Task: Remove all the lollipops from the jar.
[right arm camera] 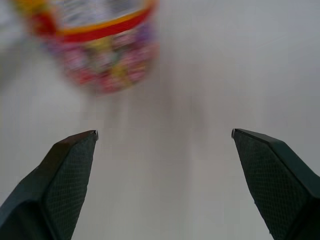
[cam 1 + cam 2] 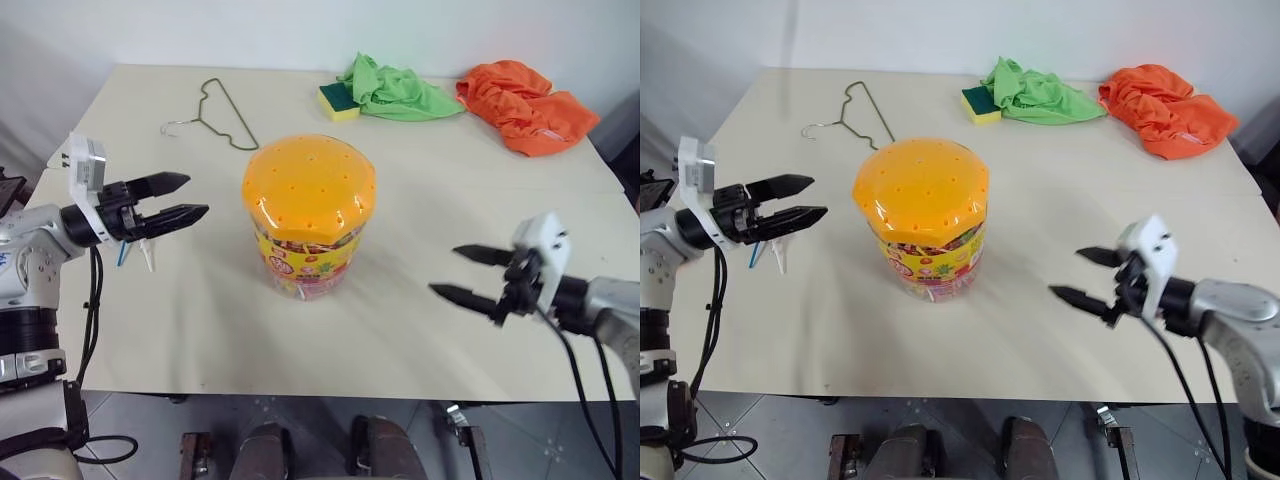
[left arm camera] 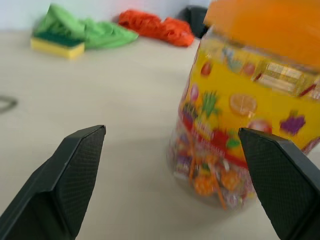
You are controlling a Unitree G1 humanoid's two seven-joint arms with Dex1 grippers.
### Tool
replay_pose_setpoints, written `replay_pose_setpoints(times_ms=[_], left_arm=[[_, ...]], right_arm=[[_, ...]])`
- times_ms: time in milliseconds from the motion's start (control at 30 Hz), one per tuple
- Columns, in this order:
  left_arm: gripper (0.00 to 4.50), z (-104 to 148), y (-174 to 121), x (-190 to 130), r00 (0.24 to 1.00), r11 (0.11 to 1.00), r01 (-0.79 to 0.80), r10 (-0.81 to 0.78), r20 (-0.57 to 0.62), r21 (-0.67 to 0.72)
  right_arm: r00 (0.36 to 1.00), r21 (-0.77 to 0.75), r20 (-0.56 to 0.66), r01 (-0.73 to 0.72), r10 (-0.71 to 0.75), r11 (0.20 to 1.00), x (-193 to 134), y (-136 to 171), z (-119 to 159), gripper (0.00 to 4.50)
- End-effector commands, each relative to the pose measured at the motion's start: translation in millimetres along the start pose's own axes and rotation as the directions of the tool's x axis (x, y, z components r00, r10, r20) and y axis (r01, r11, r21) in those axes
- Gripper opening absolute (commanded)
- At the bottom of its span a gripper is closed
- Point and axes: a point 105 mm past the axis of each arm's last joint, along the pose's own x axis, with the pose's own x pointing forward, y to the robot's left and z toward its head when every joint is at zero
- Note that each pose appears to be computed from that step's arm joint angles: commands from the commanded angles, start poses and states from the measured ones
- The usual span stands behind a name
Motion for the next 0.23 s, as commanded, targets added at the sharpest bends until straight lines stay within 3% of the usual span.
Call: replay_pose_setpoints(times_ms=[33,233], left_arm=[[4.50,-1.2,1.7,-8.3,0.996,0.995,-0.080,0.078,0.032,0.058],[4.50,-32.1,-24.8,-14.0,0.996,0.996,-0.087,0.087,0.034,-0.003]], right_arm=[[1.000,-0.042,0.007,-0.014,0.014,0.999,14.6,3.9,-15.4,4.48],[0.985,0.037,0.044,0.165,-0.167,0.986,28.6,-16.3,-34.7,4.48]])
